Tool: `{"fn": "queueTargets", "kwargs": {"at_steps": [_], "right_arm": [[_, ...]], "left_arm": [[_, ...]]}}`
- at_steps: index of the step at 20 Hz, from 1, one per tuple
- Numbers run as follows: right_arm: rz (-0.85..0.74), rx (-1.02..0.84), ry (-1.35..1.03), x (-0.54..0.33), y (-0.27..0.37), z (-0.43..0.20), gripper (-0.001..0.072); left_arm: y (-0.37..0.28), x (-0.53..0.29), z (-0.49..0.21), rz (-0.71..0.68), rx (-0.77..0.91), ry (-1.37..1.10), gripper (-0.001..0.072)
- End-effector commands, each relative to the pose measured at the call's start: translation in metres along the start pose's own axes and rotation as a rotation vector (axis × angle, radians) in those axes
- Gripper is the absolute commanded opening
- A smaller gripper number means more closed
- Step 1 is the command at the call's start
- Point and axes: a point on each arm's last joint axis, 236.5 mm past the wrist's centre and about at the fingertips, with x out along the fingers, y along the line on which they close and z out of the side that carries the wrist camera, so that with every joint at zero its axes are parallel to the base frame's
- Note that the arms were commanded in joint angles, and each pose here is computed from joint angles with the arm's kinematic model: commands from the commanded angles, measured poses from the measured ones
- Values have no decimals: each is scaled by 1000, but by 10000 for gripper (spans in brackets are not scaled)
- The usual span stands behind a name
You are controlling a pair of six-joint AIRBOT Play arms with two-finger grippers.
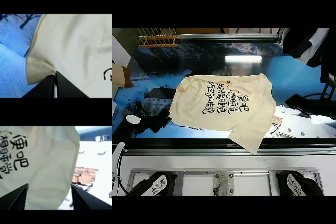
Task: Fold the clothes and pants, and hang the long-sleeved shirts on hangers.
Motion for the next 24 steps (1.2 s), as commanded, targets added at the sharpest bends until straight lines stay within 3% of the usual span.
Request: {"fn": "queueTargets", "kwargs": {"at_steps": [1, 6, 10, 15, 17, 20, 24], "right_arm": [[-91, 171, 203, 45, -64, -60, 590], [34, 221, 439, 117, -55, -115, 588], [149, 213, 467, 148, -14, -127, 587], [161, 131, 477, 158, 12, -138, 566], [170, 96, 475, 157, 13, -138, 241], [164, 64, 431, 152, 10, -121, 13], [187, -83, 251, 102, 31, -43, 12]], "left_arm": [[-4, -11, 3, -1, 51, -27, 7], [-6, -14, 5, -6, 55, -39, 7], [-6, -14, 5, -7, 54, -39, 7], [-6, -14, 5, -7, 54, -39, 7], [-6, -14, 5, -7, 54, -39, 7], [-6, -15, 5, -7, 55, -39, 7], [-50, -54, 38, -81, 133, -128, 7]]}}
